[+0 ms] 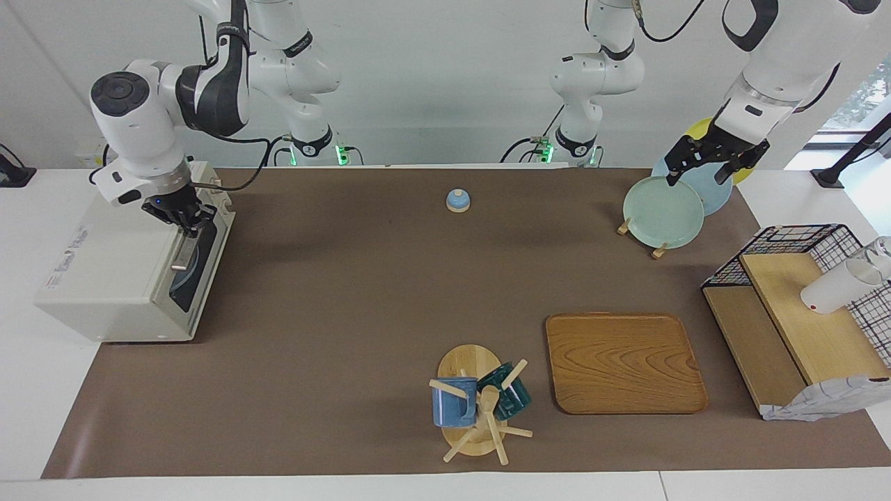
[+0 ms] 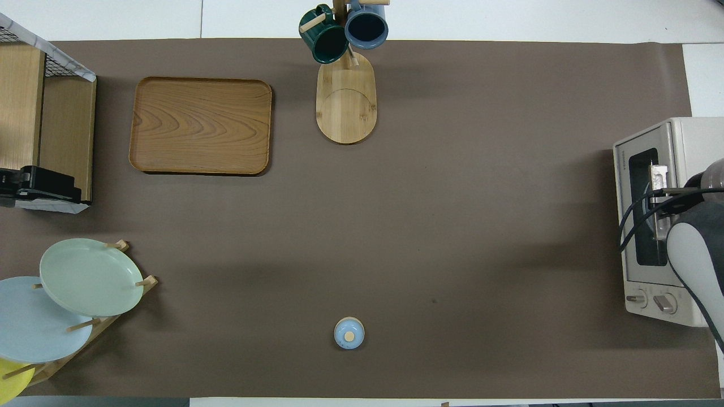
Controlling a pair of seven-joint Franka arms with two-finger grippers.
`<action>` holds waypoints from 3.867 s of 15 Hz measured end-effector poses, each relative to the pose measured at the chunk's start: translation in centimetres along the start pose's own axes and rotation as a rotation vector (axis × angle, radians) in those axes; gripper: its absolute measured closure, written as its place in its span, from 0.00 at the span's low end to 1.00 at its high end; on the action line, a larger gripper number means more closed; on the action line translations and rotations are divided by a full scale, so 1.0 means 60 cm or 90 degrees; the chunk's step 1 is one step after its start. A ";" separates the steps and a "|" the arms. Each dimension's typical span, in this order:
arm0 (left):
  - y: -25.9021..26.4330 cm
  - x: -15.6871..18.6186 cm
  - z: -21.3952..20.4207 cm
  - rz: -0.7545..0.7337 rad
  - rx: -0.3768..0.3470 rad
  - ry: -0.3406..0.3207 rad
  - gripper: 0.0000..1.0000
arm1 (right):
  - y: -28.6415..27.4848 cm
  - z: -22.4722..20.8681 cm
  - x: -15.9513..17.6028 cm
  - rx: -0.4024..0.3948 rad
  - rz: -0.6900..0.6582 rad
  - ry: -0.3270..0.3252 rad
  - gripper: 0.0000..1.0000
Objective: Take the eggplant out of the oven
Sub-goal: 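Pull the oven door down open with the right gripper, then reach into the oven and grasp the light blue plate with the right gripper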
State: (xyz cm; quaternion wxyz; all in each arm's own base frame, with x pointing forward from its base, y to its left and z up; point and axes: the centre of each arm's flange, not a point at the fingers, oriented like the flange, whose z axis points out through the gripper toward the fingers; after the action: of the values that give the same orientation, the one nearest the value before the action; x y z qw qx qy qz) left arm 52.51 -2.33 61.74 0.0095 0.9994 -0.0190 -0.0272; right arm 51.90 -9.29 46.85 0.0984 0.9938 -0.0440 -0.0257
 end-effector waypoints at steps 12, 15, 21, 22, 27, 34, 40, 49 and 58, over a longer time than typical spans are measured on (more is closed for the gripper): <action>0.000 0.000 0.000 0.000 0.000 0.000 0.00 | -0.159 0.075 0.001 0.065 0.004 0.037 0.99; 0.000 0.000 0.000 0.000 0.000 0.000 0.00 | -0.181 0.112 0.010 0.085 0.006 0.055 0.99; 0.000 0.000 0.000 0.000 0.000 0.000 0.00 | -0.211 0.165 0.026 0.100 0.004 0.061 0.99; 0.000 0.000 0.000 0.000 0.000 0.000 0.00 | -0.217 0.178 0.031 0.100 0.002 0.065 0.99; 0.000 0.000 0.000 0.000 0.000 0.000 0.00 | -0.238 0.228 0.056 0.101 -0.003 0.083 0.99; 0.000 0.000 0.000 0.000 0.000 0.000 0.00 | -0.348 0.110 0.082 0.129 0.064 0.070 0.84; 0.000 0.000 0.000 0.000 0.000 0.000 0.00 | -0.210 0.059 0.078 0.077 0.121 -0.008 0.45; 0.000 0.000 0.000 0.000 0.000 0.000 0.00 | -0.144 0.112 0.059 0.020 0.085 -0.035 0.48; 0.000 0.000 0.000 0.000 0.000 0.000 0.00 | -0.115 0.153 0.038 0.022 0.028 -0.019 0.78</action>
State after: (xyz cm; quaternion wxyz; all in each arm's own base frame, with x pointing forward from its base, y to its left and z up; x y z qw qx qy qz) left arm 52.51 -2.33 61.74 0.0095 0.9994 -0.0190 -0.0272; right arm 54.18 -4.54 36.39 0.0814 0.9937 -0.0681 -0.0373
